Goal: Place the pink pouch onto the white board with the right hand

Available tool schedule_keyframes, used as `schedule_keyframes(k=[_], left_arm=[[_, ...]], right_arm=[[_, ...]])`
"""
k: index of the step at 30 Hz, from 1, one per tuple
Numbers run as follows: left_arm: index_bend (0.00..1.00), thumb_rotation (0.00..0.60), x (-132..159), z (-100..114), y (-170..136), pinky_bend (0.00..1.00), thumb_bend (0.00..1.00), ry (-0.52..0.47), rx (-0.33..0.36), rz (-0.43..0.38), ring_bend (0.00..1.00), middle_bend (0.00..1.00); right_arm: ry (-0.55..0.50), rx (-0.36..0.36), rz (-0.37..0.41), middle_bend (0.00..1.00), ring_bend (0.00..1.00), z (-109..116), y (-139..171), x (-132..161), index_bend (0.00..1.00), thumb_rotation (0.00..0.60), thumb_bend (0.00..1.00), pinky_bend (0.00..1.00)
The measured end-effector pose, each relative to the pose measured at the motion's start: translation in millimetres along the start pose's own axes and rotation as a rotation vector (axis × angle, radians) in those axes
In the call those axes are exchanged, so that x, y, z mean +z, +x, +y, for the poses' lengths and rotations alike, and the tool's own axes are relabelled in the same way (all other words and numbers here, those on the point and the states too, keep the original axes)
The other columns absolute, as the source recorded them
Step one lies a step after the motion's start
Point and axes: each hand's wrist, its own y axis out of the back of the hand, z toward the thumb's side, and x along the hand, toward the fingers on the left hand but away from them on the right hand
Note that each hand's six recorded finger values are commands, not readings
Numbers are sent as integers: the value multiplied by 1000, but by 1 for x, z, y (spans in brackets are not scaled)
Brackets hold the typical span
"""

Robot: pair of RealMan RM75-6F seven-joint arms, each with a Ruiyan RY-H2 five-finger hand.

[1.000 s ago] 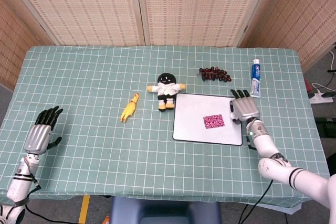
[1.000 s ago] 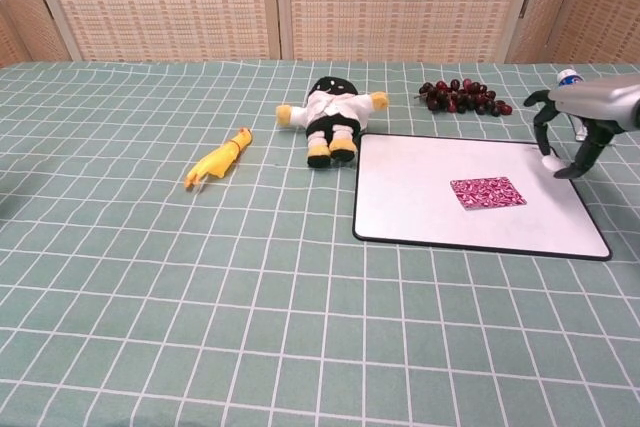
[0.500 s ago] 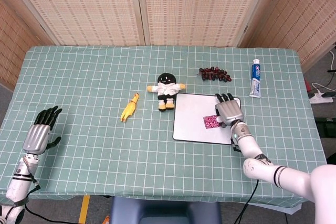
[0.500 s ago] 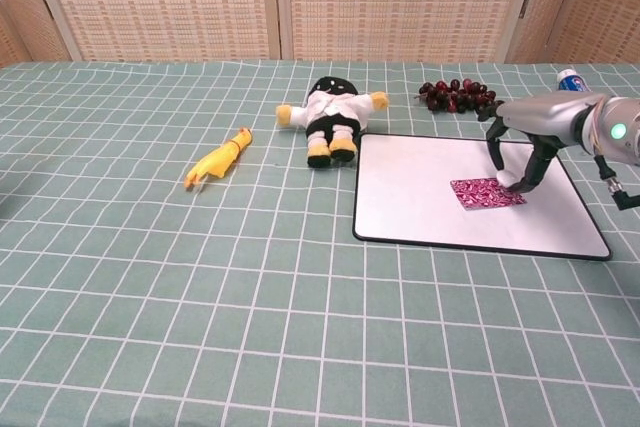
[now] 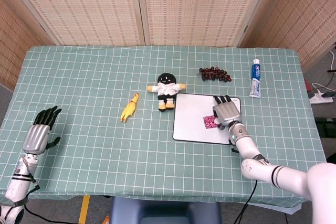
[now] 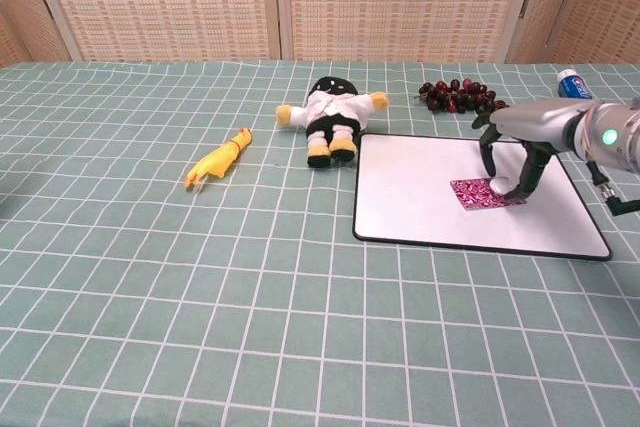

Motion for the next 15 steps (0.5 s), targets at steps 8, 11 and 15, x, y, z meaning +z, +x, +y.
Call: schedule_keyframes(k=[8,11,15], left_arm=[[0,600,-1,1,0,0,220,-5,5,2,0,0],[0,600,-2,2,0,0,220,-6,5,4,0,0],[0,600,-2,3,0,0,220,-10,9,5,0,0]], right_arm=[[2,-11,-7,0,0,3,1,-2,331,600,10,0],[3,-31,-9,0,0,8,8,-7,331,600,10,0],[6,-95,-51,0,0,20,26,-32,310,600,10,0]])
